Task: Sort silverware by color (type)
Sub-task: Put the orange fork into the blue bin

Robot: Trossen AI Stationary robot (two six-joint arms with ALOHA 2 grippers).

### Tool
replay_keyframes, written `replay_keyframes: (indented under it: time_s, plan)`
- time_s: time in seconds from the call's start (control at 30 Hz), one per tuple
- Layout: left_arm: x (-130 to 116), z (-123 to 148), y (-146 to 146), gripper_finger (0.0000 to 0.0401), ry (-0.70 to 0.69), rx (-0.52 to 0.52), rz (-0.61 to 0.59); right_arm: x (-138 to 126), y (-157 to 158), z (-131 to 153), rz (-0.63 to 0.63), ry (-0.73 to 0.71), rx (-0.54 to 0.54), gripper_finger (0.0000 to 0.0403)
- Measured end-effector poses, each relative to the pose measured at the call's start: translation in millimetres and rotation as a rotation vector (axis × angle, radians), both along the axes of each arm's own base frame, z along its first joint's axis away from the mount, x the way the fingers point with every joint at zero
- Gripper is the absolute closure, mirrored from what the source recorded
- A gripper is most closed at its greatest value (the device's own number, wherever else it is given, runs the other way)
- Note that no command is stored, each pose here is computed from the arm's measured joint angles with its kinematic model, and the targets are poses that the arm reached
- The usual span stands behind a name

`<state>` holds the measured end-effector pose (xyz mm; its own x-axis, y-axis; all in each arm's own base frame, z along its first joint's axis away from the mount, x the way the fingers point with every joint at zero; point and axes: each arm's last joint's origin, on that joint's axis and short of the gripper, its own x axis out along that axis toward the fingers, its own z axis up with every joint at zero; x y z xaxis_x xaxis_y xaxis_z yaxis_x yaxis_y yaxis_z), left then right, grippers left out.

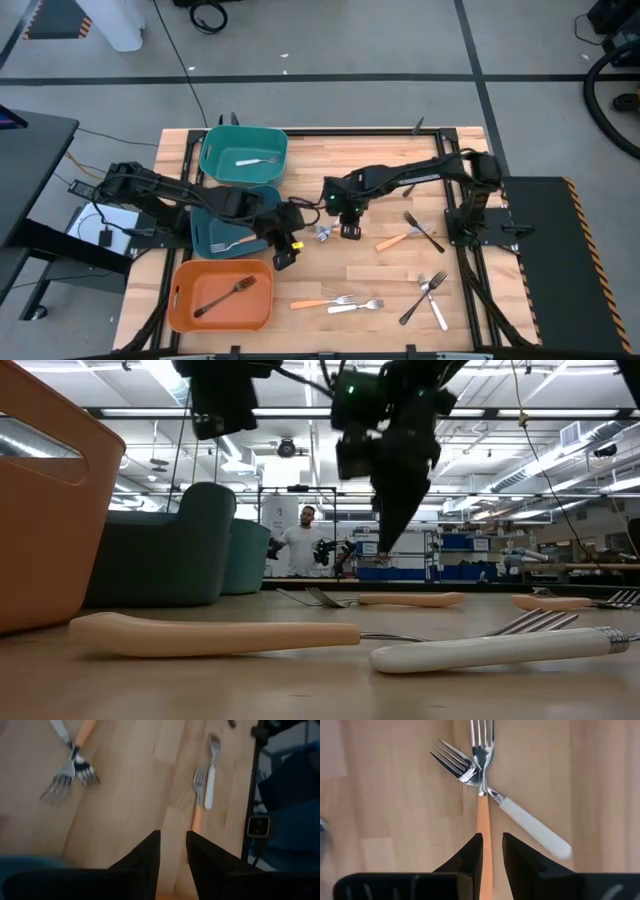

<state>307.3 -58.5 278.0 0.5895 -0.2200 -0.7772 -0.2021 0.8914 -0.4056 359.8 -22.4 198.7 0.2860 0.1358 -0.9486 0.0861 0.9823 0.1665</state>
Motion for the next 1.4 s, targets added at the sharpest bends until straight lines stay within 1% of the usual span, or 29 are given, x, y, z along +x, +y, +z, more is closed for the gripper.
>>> replay_keyframes:
  time_s: [0.17, 0.27, 0.37, 0.53, 0.67, 0.77, 0.87, 0.93, 1.13, 1.27, 1.4]
  plan:
    - [8, 5, 12, 0.0298, -0.082, 0.012, 0.019, 10, 1, -36, 0.023, 0.077, 0.063, 0.0295]
    - [10, 6, 19, 0.0298, -0.110, 0.019, 0.029, 12, 2, -49, 0.023, 0.123, 0.080, 0.0282]
    - [11, 6, 26, 0.0298, -0.113, 0.028, 0.044, 13, 3, -54, 0.021, 0.133, 0.075, 0.0272]
    - [12, 7, 36, 0.0299, -0.115, 0.031, 0.074, 17, 0, -53, -0.008, 0.096, -0.006, 0.0266]
    - [13, 7, 42, 0.0299, -0.115, 0.031, 0.093, 18, -2, -57, -0.051, 0.085, -0.012, 0.0266]
    - [13, 7, 44, 0.0299, -0.115, 0.031, 0.099, 18, -1, -64, -0.056, 0.103, -0.015, 0.0266]
    - [13, 7, 44, 0.0299, -0.119, 0.042, 0.087, 16, 0, -66, -0.058, 0.114, -0.024, 0.0272]
    - [13, 7, 44, 0.0299, -0.121, 0.050, 0.078, 15, 0, -67, -0.074, 0.119, -0.044, 0.0282]
    - [13, 7, 44, 0.0299, -0.124, 0.057, 0.069, 14, 0, -68, -0.077, 0.126, -0.057, 0.0352]
    - [13, 7, 44, 0.0299, -0.123, 0.057, 0.069, 14, 1, -69, -0.066, 0.132, -0.037, 0.0352]
    - [13, 7, 44, 0.0299, -0.123, 0.057, 0.070, 11, 1, -63, -0.036, 0.135, 0.035, 0.0352]
